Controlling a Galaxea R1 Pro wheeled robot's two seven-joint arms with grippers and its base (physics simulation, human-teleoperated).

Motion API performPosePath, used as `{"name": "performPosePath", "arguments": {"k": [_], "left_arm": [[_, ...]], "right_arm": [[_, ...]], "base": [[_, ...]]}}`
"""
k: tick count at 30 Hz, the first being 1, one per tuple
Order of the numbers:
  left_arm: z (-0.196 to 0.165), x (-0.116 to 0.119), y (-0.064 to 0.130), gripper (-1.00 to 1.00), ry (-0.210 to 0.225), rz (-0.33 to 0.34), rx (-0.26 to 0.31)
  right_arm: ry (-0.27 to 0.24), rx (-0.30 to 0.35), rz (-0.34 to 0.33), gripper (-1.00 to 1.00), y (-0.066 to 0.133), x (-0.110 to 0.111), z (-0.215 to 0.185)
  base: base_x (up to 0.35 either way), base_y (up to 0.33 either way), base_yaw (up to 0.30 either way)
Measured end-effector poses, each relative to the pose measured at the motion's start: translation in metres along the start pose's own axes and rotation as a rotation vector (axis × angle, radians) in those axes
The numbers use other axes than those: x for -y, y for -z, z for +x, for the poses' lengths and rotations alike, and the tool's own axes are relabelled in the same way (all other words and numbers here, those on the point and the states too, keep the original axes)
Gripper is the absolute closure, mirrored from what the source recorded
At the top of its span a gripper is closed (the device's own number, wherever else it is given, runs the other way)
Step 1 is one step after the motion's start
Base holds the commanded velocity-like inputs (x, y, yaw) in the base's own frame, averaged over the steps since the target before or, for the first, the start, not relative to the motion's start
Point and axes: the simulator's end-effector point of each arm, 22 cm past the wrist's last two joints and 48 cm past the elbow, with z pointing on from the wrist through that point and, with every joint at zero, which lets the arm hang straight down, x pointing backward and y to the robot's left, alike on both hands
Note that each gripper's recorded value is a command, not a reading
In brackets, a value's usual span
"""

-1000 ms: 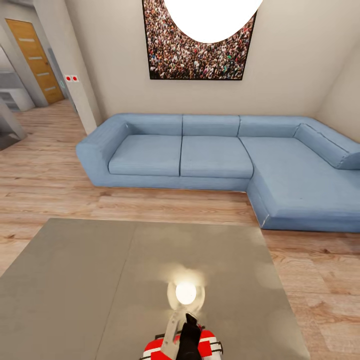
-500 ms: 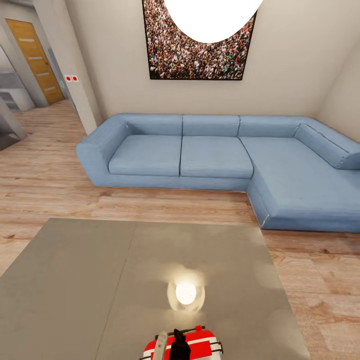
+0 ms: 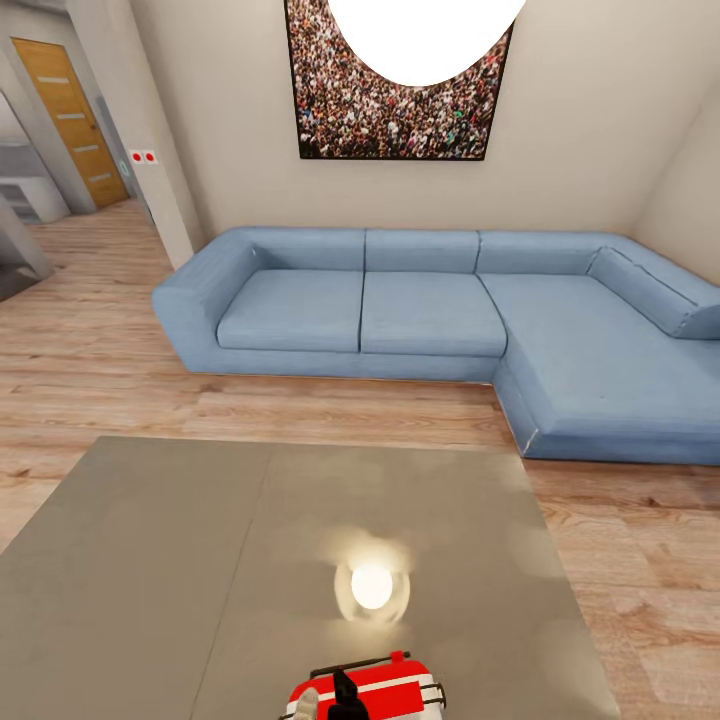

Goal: Turn on the radio receiver that's on the table in the living room.

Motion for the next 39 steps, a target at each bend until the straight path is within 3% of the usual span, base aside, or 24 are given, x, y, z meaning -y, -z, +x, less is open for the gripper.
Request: {"name": "performPosePath", "arguments": {"k": [14, 39], "left_arm": [[-0.0008, -0.0079, 0.0, -1.0, -0.002, -0.01, 0.001], [-0.0008, -0.0077, 0.0, -1.0, -0.001, -0.01, 0.001]], "right_arm": [[0.006, 0.001, 0.007, -1.0, -0.0006, 0.0014, -0.0007], [-0.045, -0.017, -0.012, -1.0, -0.0078, 0.0062, 0.0084]], "base": [[0.0, 0.0, 0.0], [0.0, 0.0, 0.0]]}}
